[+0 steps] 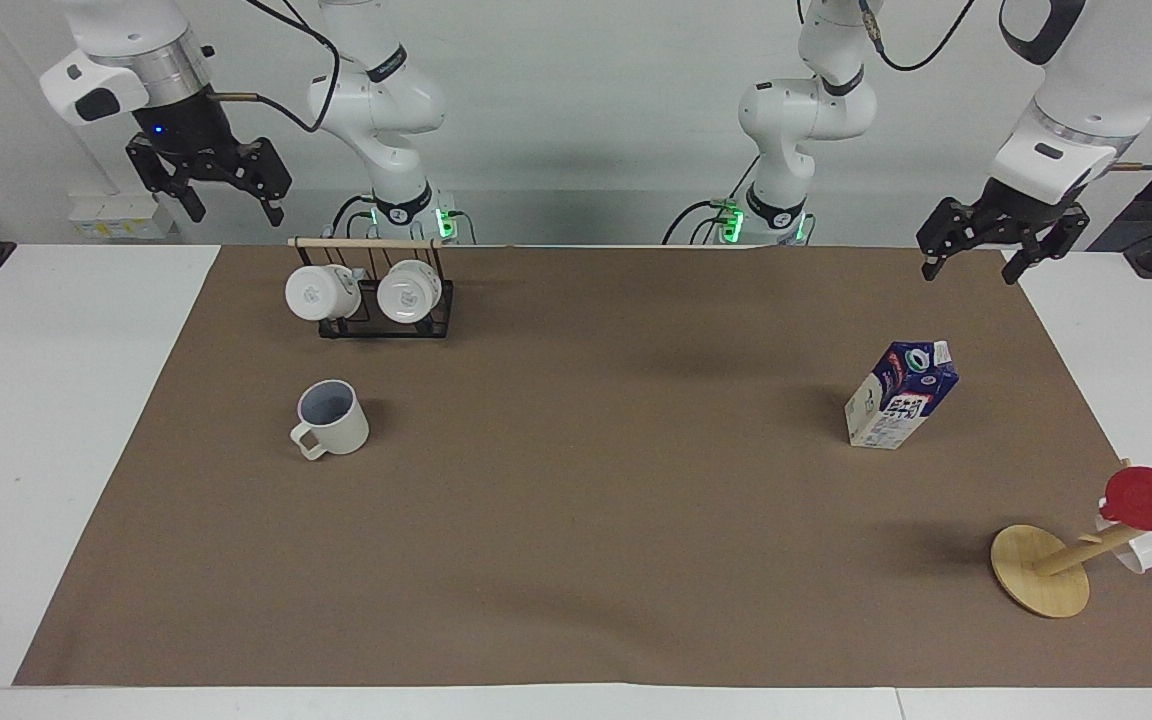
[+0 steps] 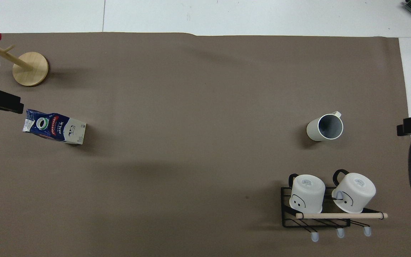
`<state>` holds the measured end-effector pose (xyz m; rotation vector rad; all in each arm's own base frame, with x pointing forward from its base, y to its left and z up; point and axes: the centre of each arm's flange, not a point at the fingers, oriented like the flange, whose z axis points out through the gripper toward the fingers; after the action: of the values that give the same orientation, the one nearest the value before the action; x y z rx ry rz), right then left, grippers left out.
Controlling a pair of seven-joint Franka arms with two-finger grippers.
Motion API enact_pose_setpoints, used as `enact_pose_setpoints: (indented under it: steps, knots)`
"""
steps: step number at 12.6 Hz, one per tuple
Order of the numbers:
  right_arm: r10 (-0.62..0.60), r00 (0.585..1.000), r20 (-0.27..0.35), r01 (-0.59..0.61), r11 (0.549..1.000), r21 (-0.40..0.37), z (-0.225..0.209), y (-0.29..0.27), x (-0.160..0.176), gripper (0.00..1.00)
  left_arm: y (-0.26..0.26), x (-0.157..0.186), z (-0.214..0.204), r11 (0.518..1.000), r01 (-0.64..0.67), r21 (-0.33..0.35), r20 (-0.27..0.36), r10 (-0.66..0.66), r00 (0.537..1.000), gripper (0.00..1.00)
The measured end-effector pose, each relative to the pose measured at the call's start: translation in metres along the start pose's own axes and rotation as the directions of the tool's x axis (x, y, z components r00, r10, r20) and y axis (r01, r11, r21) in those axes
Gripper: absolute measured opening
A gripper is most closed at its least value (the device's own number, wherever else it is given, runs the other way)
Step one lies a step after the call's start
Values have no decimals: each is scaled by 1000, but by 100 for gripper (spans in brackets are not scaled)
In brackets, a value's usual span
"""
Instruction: Place cup and milk on table
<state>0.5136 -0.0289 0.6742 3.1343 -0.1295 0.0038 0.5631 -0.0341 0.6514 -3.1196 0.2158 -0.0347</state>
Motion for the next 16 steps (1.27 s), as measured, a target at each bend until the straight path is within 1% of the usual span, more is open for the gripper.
enact_pose_setpoints:
  steps: [6,8,10,12,14,16]
  knots:
    - [5,1000,9,-5,1000,-1,4,3,-1,100,1,0,0,1000,-3,0,0,3,1000,100]
    - [9,1000,17,-9,1000,-1,14,5,1,100,1,0,0,1000,-4,0,0,4,1000,100]
    - [6,1000,1,-6,1000,-2,36,7,9,100,1,0,0,1000,-4,0,0,4,1000,100]
    - [-11,1000,-13,11,1000,-4,70,6,18,100,1,0,0,1000,-4,0,0,4,1000,100]
    - [-25,1000,5,25,1000,-6,113,5,26,100,1,0,0,1000,-4,0,0,4,1000,100]
    - [-36,999,9,37,999,-8,153,4,35,100,1,0,0,1000,-3,0,0,3,1000,100]
